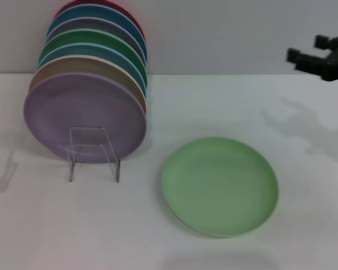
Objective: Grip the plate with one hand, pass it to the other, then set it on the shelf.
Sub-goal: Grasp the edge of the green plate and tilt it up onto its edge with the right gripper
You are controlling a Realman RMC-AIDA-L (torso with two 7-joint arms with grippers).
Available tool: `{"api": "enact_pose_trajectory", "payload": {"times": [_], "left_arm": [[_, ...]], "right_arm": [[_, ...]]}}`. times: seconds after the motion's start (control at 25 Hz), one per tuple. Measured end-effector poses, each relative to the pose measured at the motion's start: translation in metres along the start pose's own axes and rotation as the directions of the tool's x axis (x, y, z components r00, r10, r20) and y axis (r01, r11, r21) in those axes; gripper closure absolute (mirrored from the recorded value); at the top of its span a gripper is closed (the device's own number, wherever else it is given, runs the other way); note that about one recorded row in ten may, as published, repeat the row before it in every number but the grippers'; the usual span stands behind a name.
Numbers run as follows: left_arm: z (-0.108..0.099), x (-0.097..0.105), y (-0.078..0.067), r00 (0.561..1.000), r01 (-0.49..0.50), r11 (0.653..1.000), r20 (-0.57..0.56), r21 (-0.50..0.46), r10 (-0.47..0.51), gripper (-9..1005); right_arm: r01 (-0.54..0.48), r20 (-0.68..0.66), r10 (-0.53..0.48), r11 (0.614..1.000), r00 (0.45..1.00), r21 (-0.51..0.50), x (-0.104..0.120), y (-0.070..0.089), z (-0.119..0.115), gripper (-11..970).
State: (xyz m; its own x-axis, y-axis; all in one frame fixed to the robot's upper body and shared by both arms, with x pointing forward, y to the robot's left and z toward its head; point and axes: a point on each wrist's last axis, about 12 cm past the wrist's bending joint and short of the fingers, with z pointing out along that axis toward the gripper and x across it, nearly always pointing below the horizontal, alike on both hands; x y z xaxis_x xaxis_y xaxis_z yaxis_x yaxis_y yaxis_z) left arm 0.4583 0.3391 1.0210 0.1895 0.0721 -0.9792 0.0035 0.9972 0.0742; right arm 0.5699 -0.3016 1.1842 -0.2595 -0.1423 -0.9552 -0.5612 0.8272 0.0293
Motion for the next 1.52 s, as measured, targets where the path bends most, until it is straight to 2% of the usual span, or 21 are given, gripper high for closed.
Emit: {"api": "enact_pose_trajectory", "payload": {"times": [0.08, 0.16, 0.24, 0.32, 0.36, 0.4, 0.56, 1.16, 1.52], "left_arm": [[0.000, 0.000, 0.000, 1.000, -0.001, 1.000, 0.003, 0.000, 0.001, 157], [0.001, -0.001, 0.001, 1.000, -0.001, 1.000, 0.008, -0.003, 0.002, 157], [0.002, -0.001, 0.002, 1.000, -0.003, 1.000, 0.004, -0.011, 0.003, 157], [0.003, -0.001, 0.003, 1.000, -0.003, 1.000, 0.001, -0.015, 0.003, 157], [0.004, 0.000, 0.003, 1.000, -0.002, 1.000, -0.004, -0.022, 0.001, 157], [0.004, 0.000, 0.003, 1.000, -0.002, 1.000, -0.004, -0.022, 0.001, 157], [0.004, 0.001, 0.005, 1.000, -0.004, 1.000, -0.012, -0.026, 0.004, 157], [0.005, 0.000, 0.007, 1.000, -0.005, 0.999, -0.011, -0.037, 0.005, 157], [0.006, 0.000, 0.007, 1.000, -0.010, 0.999, -0.008, -0.035, 0.010, 157]], "right_arm": [[-0.019, -0.105, 0.018, 1.000, 0.994, -0.009, -0.012, 0.006, 0.005, 191], [-0.107, -0.280, 0.098, 0.994, 0.955, -0.017, -0.028, 0.009, 0.016, 192], [-0.128, -0.332, 0.114, 0.992, 0.936, -0.018, -0.029, 0.007, 0.019, 192], [-0.168, -0.430, 0.147, 0.986, 0.891, -0.009, -0.027, 0.003, 0.028, 193], [-0.178, -0.502, 0.160, 0.984, 0.850, 0.012, -0.021, 0.001, 0.036, 195], [-0.178, -0.502, 0.160, 0.984, 0.850, 0.012, -0.021, 0.001, 0.036, 198], [-0.160, -0.589, 0.166, 0.985, 0.791, 0.063, -0.012, 0.004, 0.049, 207], [-0.176, -0.673, 0.164, 0.983, 0.721, 0.051, 0.017, 0.029, 0.084, 241], [-0.162, -0.697, 0.178, 0.983, 0.694, 0.090, 0.027, 0.029, 0.087, 262]]}}
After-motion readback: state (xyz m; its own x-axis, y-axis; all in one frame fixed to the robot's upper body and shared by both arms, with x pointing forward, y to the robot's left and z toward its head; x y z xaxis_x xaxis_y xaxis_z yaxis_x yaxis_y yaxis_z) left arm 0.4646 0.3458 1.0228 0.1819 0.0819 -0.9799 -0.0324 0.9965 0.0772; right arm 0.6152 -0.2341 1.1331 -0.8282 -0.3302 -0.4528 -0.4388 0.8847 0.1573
